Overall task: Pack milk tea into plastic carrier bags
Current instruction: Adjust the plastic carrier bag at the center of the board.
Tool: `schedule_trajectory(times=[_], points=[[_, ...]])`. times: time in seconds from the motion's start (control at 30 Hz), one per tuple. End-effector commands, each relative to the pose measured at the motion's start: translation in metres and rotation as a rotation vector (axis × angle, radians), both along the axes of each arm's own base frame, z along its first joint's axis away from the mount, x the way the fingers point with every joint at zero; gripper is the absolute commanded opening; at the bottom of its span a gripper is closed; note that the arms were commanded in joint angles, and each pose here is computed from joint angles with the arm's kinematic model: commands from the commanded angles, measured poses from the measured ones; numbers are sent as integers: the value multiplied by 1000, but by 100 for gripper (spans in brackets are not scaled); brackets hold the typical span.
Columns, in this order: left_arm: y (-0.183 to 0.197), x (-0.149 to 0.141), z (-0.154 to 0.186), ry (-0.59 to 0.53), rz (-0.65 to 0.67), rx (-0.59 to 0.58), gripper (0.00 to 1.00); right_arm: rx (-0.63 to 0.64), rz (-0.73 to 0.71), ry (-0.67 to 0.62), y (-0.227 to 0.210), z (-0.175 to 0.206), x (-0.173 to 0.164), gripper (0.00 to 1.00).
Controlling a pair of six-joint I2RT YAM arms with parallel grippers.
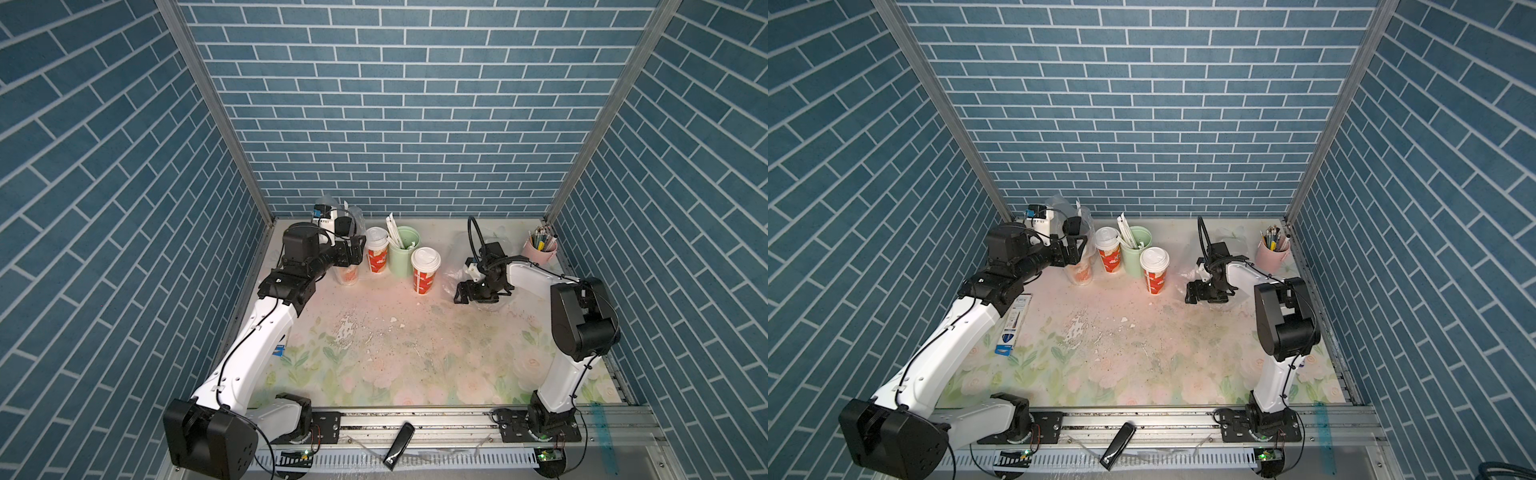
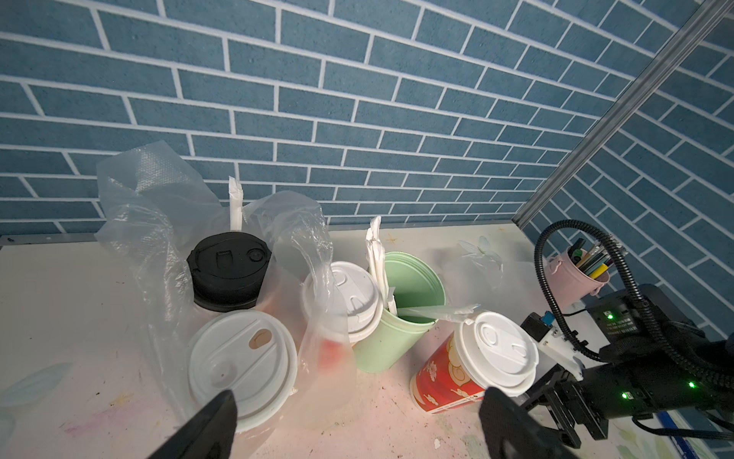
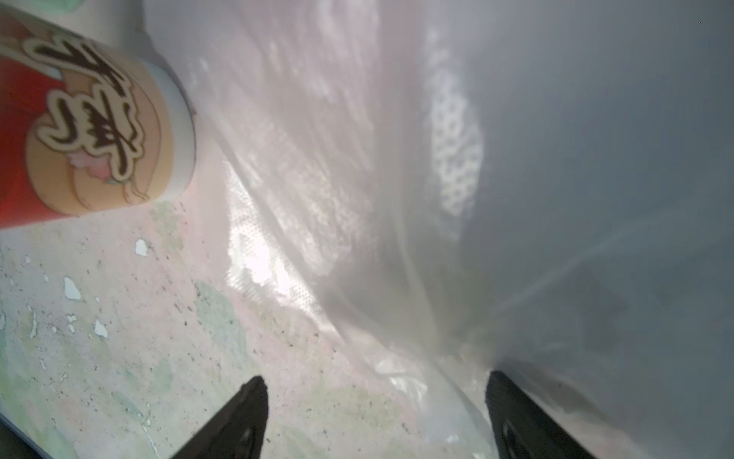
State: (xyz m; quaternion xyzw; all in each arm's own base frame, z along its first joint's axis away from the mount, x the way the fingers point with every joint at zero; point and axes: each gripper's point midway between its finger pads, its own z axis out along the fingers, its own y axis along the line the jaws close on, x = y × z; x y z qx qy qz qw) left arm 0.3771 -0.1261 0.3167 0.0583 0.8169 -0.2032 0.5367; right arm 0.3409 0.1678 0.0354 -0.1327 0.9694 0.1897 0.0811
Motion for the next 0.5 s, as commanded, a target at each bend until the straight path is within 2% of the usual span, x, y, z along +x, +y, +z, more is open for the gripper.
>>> schedule_trajectory(times=[0.0,0.2,0.47], points=[[0,-5,-4,-2,-9,14,96,16,41,-13,7,11,-9,85],[1,-9,-3,-8,-7,13,96,0,70,-11,18,16,-19,81],[3,-12,-4,-9,-1,9,96,-50,68,8,16,9,-33,61]])
